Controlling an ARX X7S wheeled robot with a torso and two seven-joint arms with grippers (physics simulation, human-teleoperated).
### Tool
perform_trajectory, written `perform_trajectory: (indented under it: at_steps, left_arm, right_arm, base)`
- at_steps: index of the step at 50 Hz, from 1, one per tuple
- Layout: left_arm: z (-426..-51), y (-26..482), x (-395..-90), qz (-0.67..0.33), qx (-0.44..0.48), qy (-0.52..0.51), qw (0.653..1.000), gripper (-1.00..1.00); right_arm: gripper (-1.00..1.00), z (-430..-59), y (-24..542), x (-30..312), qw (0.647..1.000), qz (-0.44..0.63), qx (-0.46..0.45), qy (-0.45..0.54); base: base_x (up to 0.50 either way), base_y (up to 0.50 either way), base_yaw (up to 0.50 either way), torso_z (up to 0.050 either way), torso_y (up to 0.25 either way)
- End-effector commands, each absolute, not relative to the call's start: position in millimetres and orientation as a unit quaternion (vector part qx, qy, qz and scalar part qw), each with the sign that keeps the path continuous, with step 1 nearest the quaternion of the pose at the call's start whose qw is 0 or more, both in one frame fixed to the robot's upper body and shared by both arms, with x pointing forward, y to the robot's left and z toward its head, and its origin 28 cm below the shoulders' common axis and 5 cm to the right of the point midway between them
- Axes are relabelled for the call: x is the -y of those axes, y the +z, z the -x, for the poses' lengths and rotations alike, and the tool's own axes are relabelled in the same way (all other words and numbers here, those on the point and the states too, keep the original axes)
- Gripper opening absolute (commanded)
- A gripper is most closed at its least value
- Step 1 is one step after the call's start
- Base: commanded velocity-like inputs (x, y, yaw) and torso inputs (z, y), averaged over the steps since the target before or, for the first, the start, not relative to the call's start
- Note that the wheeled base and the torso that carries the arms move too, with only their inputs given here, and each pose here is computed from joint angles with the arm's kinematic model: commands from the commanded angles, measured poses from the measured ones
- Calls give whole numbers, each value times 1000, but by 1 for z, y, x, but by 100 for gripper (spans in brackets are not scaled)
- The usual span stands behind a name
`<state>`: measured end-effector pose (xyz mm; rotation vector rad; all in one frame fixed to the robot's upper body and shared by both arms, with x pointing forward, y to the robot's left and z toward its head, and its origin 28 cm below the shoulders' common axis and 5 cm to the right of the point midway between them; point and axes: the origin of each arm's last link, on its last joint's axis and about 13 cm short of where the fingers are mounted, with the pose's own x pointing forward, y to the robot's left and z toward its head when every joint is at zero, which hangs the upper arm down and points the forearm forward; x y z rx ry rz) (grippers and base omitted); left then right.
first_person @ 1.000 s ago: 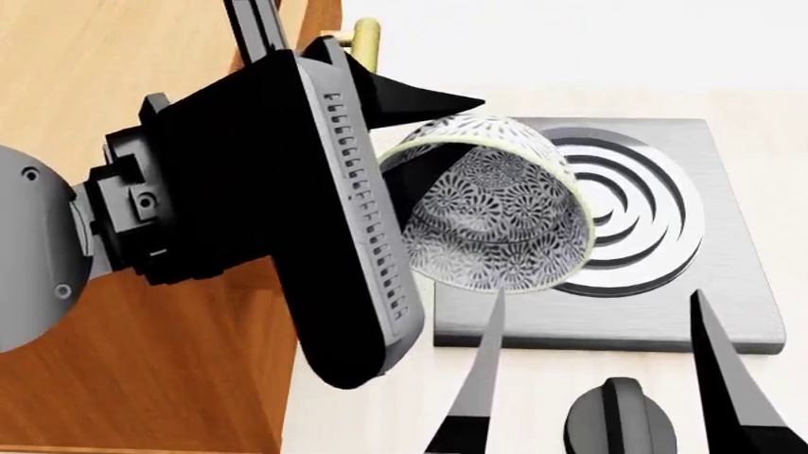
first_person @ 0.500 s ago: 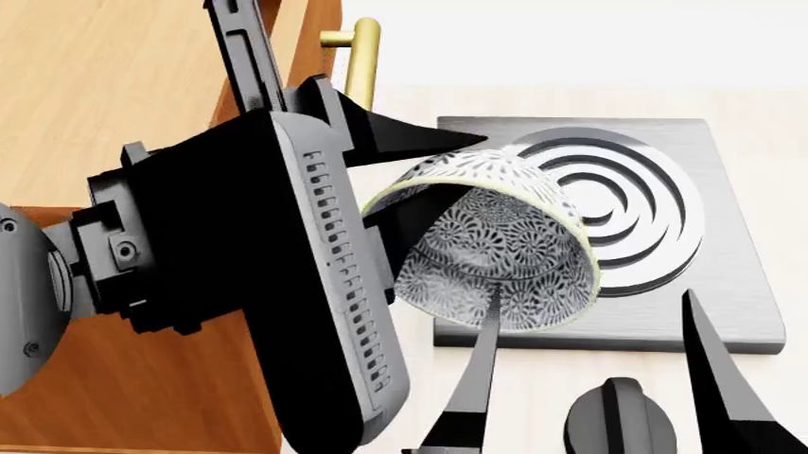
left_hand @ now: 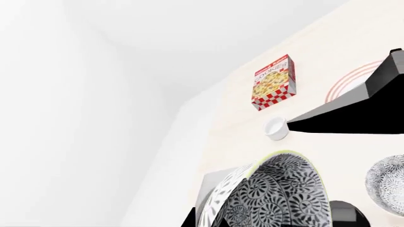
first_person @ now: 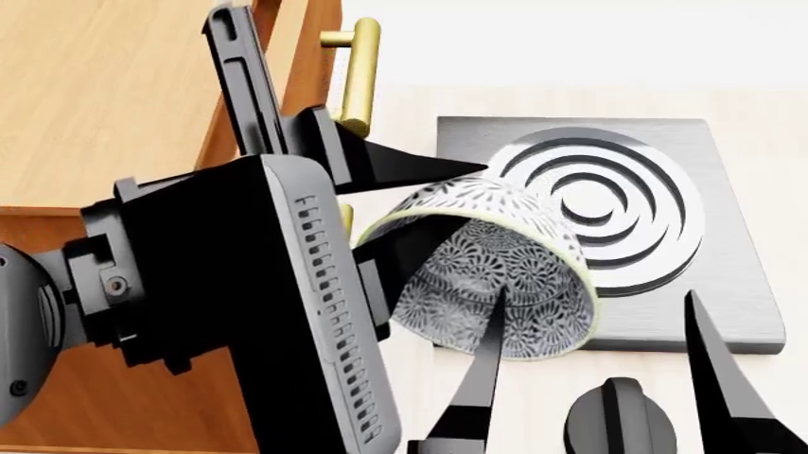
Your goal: Pick the akita bowl on the wooden cabinet and place it on the plate.
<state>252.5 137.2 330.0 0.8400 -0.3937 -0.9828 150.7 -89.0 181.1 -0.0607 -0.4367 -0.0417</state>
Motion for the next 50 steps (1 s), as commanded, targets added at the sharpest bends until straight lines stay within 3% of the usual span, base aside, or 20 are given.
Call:
perform_trajectory:
  at_steps: [1,3,4,34,35,50]
  left_arm:
    - [-250,332,-140,-389,194,-444,783,-100]
    - [-250,331,-141,-388,193,-444,784,-100]
    - [-250,331,-141,-388,193,-444,784,-100]
    - [-253,327,-142,-384,191,-433,793,-100]
    - [-253,327,-142,-384,191,-431,794,100]
    - [-252,323,-143,-390,169,-448,787,100]
  right_arm:
    - [100,-152,181,90,976,26,215,-28]
    - [100,-152,180,90,976,25,213,-28]
    - [-100,-152,181,90,976,22,213,-28]
    - [-100,-151,181,89,978,28,208,-13]
    - [-100,-151,182,89,978,28,208,-13]
    - [-100,-148,182,89,977,27,212,-13]
  base:
    - [0,0,0,0,0]
    - [0,0,0,0,0]
    - [0,0,0,0,0]
    - [0,0,0,0,0]
    - [0,0,0,0,0]
    - [0,0,0,0,0]
